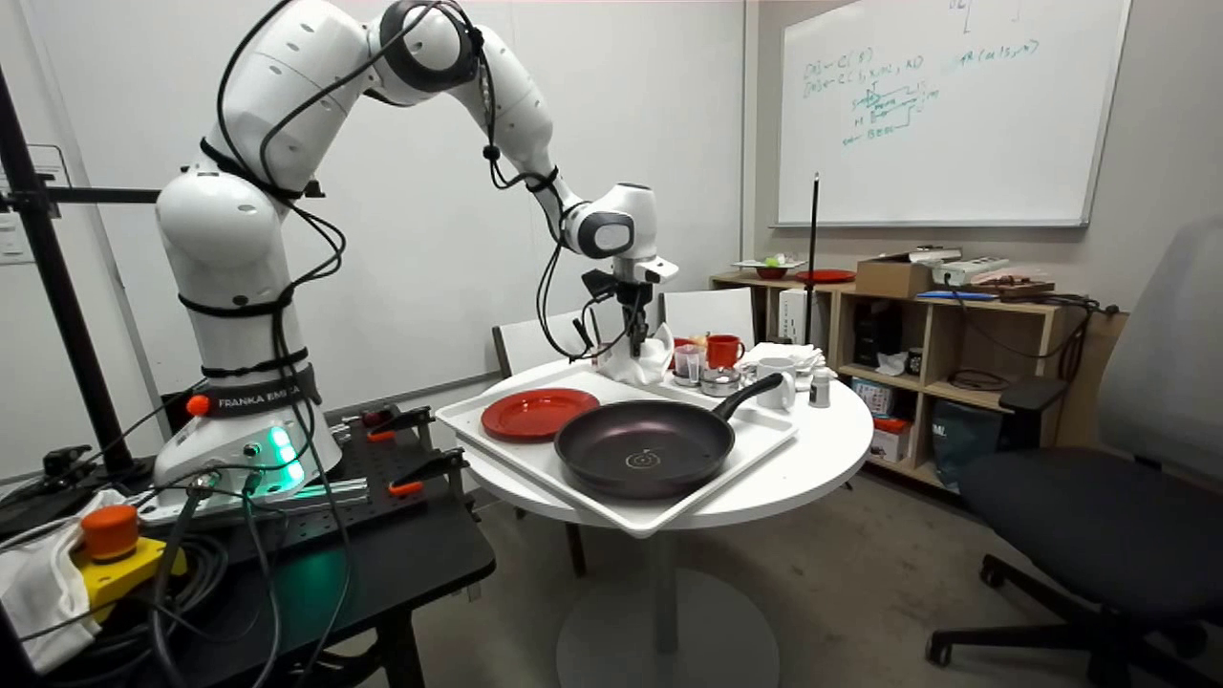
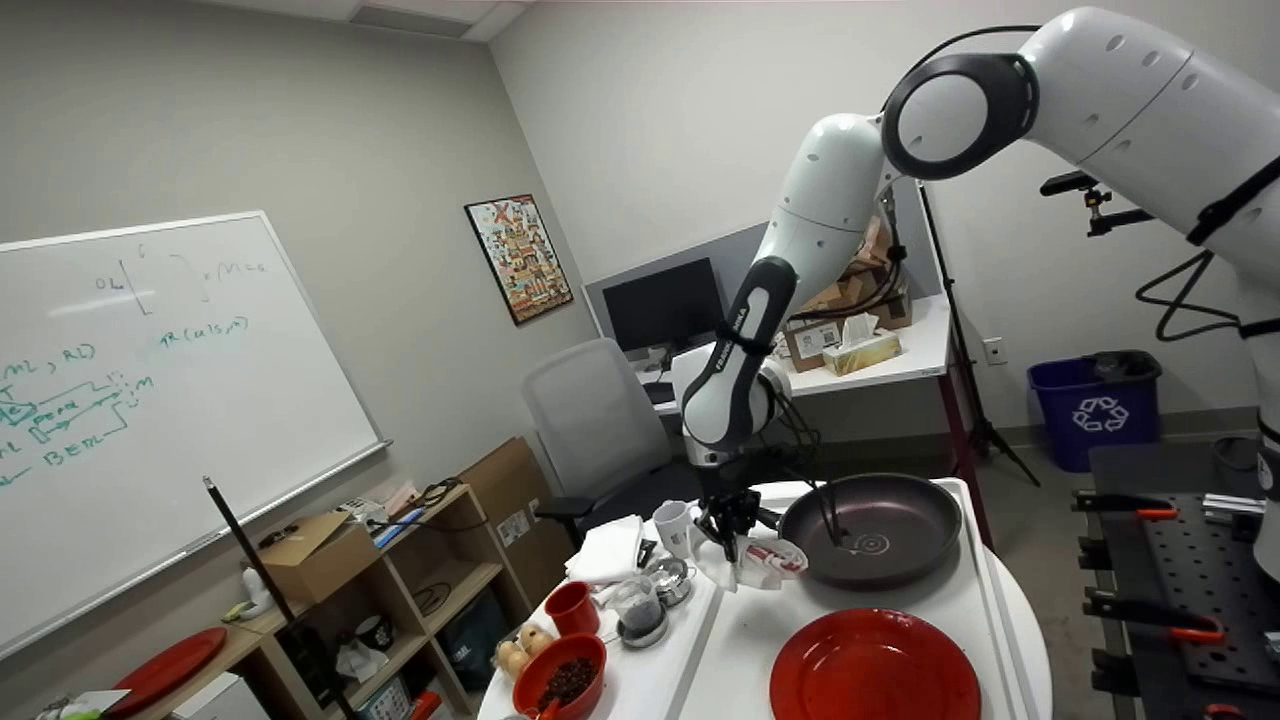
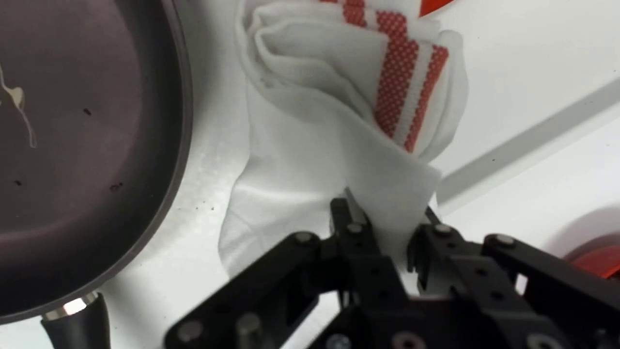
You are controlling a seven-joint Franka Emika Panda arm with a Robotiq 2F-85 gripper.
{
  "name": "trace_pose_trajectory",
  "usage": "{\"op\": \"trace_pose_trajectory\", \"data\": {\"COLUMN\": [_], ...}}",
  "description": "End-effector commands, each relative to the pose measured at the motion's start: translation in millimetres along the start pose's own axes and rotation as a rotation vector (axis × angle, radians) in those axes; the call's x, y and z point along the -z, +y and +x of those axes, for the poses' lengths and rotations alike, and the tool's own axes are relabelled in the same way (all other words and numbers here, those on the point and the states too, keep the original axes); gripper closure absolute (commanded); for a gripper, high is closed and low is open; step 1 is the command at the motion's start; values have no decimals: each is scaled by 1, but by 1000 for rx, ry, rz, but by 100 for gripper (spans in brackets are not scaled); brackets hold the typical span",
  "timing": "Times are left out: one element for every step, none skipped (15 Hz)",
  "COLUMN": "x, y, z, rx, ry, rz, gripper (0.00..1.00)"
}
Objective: Use the towel to wipe the pan.
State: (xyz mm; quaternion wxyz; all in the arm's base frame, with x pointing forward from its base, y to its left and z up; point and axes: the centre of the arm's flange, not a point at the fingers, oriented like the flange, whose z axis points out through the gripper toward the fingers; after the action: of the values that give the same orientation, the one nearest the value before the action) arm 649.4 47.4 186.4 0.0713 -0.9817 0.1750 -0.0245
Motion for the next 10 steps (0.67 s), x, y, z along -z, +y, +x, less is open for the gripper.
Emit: {"op": "trace_pose_trajectory", "data": {"x": [-34, -42, -51, -58, -64, -71, -77, -83, -89, -95], "y": [-5, -2, 1, 4, 5, 7, 8, 9, 10, 11], "z": [38, 41, 42, 42, 42, 40, 38, 36, 34, 32], "rx": [-55, -62, -65, -64, -60, -54, -48, -43, -37, -30], "ry": [-63, -77, -92, -100, -109, -118, -124, -128, -138, -149], "rz": [-36, -43, -48, -52, -54, -55, -56, -59, -59, -59], "gripper": [95, 95, 95, 95, 95, 95, 95, 95, 95, 95]}}
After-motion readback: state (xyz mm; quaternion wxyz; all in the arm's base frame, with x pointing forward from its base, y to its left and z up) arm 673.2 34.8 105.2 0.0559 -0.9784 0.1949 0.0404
